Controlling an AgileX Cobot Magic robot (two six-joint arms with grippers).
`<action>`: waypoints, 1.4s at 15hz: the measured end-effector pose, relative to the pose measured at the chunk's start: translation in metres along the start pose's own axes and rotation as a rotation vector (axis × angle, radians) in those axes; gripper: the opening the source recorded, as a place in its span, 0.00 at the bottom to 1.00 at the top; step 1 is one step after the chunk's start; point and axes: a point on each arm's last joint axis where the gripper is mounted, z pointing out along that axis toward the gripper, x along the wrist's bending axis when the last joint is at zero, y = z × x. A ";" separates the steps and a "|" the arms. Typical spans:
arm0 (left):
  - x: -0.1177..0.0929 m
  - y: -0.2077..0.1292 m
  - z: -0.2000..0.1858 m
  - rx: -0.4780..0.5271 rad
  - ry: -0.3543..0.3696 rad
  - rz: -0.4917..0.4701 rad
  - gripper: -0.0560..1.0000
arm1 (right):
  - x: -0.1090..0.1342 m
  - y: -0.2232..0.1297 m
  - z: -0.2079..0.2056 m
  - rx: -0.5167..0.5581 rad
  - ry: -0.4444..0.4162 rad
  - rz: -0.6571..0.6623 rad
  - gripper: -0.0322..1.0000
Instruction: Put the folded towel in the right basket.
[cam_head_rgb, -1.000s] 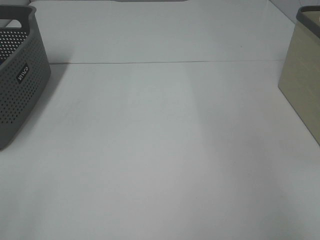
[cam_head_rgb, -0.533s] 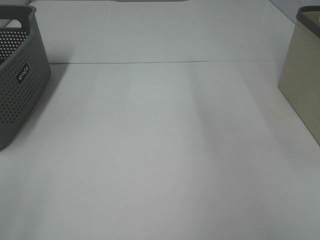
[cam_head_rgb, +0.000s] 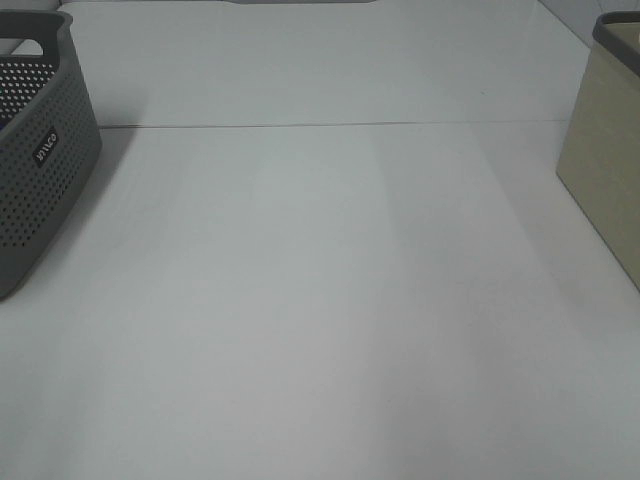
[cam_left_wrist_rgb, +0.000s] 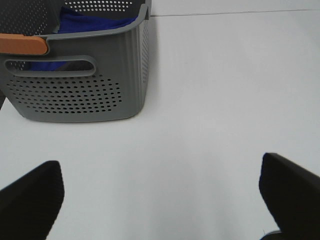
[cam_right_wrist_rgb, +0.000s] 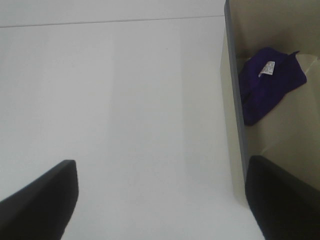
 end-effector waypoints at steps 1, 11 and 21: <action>0.000 0.000 0.000 0.000 0.000 0.000 0.99 | 0.000 -0.028 -0.026 -0.048 0.013 0.003 0.88; 0.000 0.000 0.000 0.000 0.000 0.000 0.99 | -0.013 -0.248 -0.087 -0.393 -0.015 -0.043 0.88; 0.000 0.000 0.000 0.000 0.000 0.000 0.99 | -0.021 -0.290 -0.014 -0.242 -0.062 -0.078 0.88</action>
